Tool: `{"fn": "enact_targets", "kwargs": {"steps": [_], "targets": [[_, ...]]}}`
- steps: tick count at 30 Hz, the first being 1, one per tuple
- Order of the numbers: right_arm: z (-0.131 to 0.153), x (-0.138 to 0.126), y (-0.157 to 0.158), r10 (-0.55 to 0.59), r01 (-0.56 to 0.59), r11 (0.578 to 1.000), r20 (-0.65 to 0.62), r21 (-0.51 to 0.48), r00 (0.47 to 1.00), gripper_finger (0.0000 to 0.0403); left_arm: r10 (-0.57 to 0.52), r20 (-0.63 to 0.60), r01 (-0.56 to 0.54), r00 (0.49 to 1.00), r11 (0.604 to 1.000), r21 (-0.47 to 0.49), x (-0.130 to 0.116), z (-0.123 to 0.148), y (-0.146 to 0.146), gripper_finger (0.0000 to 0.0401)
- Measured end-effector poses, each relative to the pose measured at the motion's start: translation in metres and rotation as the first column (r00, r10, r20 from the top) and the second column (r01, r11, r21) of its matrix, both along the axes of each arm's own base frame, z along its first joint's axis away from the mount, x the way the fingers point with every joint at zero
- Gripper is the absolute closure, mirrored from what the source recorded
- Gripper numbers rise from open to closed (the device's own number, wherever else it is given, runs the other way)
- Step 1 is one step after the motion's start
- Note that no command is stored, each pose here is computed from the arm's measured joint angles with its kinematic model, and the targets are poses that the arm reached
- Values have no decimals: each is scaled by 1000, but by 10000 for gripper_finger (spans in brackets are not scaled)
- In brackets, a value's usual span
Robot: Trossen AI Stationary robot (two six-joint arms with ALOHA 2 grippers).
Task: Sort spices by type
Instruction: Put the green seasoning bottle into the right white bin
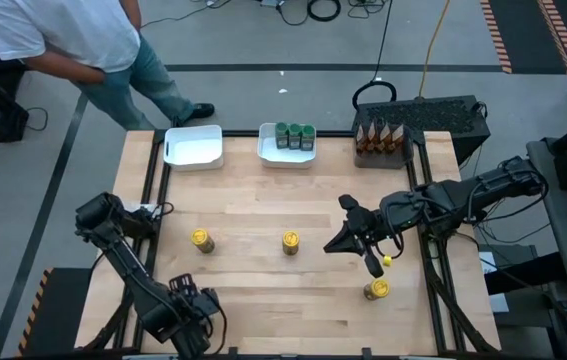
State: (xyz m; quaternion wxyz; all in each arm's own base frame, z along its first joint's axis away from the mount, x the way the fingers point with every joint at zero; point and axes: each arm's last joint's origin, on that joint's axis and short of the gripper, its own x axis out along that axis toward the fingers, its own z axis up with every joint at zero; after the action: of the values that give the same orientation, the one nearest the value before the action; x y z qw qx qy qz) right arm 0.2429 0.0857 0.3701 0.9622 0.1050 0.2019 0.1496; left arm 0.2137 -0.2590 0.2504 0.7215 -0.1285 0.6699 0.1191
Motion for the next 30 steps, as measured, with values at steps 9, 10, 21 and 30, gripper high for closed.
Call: {"fn": "enact_targets", "kwargs": {"steps": [9,10,21,30], "targets": [[0,0,0,-1,1,1000,0,0,1000,403,9,-10,-9,1000,1000,-11,-2,-15,0,79],[0,0,0,-1,1,1000,1,0,1000,403,9,-9,-9,1000,1000,-11,-2,-16,0,79],[0,0,-1,-24,24,1000,4,-8,1000,403,-48,-5,48,999,999,8,-3,-26,2,79],[0,0,-1,-24,24,1000,4,-8,1000,403,-75,-2,75,997,997,13,-2,-26,3,130]]}}
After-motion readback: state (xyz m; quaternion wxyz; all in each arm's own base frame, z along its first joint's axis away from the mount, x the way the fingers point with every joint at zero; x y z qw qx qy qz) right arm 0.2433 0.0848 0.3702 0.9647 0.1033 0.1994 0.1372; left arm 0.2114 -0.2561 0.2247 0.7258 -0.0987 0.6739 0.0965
